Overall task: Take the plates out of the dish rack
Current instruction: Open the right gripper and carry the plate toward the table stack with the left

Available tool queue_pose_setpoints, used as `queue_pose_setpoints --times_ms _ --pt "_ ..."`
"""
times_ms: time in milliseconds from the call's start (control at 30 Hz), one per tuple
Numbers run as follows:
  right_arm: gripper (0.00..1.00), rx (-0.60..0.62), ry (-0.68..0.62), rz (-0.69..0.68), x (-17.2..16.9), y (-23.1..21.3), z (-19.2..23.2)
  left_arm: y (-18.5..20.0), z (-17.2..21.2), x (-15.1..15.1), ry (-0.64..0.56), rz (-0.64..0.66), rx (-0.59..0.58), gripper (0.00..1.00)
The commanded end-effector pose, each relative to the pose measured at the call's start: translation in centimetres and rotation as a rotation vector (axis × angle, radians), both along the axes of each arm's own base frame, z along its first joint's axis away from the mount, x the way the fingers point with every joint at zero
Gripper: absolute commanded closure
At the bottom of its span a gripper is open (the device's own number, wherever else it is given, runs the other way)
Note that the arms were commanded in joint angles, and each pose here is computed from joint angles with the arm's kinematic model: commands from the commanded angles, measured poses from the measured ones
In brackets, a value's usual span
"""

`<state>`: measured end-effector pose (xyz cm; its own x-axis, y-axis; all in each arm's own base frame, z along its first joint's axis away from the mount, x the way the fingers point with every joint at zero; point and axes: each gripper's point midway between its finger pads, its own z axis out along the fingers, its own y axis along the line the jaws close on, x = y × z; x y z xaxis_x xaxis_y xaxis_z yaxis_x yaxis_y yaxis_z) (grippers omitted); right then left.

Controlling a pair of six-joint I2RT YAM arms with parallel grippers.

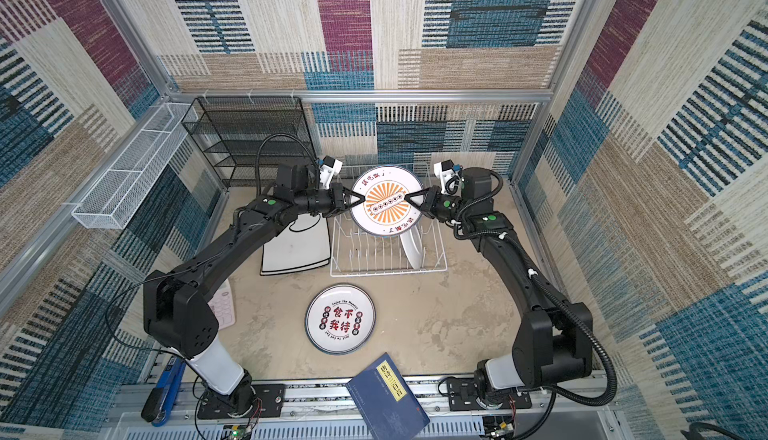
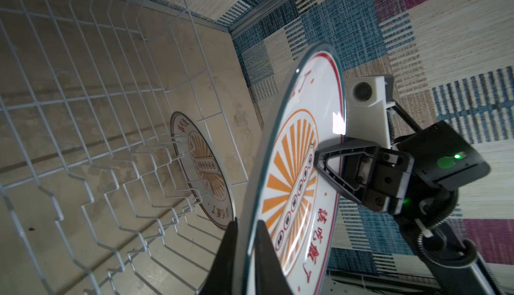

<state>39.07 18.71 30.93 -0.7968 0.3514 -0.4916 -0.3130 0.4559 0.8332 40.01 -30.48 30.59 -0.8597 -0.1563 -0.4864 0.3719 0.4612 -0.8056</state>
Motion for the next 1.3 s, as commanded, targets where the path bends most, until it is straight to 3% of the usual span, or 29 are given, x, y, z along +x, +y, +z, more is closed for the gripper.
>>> queue_pose_setpoints --times_ms 0,67,200,267,433,500,533,700,933,1267 --pt "1.0 0.007 -0.037 0.008 0.2 0.4 0.8 -0.5 1.1 -0.9 -0.04 -0.048 -0.008 1.0" --pt "0.96 0.006 -0.04 0.009 0.2 0.4 0.8 -0.4 1.3 -1.2 -0.045 -0.048 -0.007 1.0" --pt "0.73 -0.025 -0.074 0.0 0.2 0.1 1.1 -0.1 1.7 -1.7 -0.045 -0.041 -0.012 1.0" --pt "0.57 -0.088 -0.118 -0.035 0.5 -0.5 1.6 0.2 2.2 -1.9 -0.046 -0.031 -0.012 1.0" --pt "0.35 -0.238 -0.278 -0.107 0.4 -2.3 3.6 2.0 2.9 -2.7 -0.051 0.026 0.018 1.0" --pt "0.18 -0.289 -0.345 -0.138 0.0 -3.1 4.2 2.9 3.1 -3.2 -0.047 0.051 0.029 1.0" --pt "0.01 -0.319 -0.388 -0.153 -0.4 -3.5 4.7 3.3 3.1 -3.5 -0.044 0.063 0.036 1.0" --pt "0.01 -0.438 -0.607 -0.141 -3.0 -4.3 6.1 5.6 3.0 -5.4 -0.016 0.112 0.069 1.0" --pt "0.01 -0.55 -0.875 0.007 -7.4 -3.3 5.9 9.0 0.3 -9.4 0.062 0.178 0.152 1.0" --pt "0.01 -0.632 -0.888 0.184 -9.7 -2.4 1.9 12.7 -5.7 -16.2 0.194 0.237 0.217 1.0"
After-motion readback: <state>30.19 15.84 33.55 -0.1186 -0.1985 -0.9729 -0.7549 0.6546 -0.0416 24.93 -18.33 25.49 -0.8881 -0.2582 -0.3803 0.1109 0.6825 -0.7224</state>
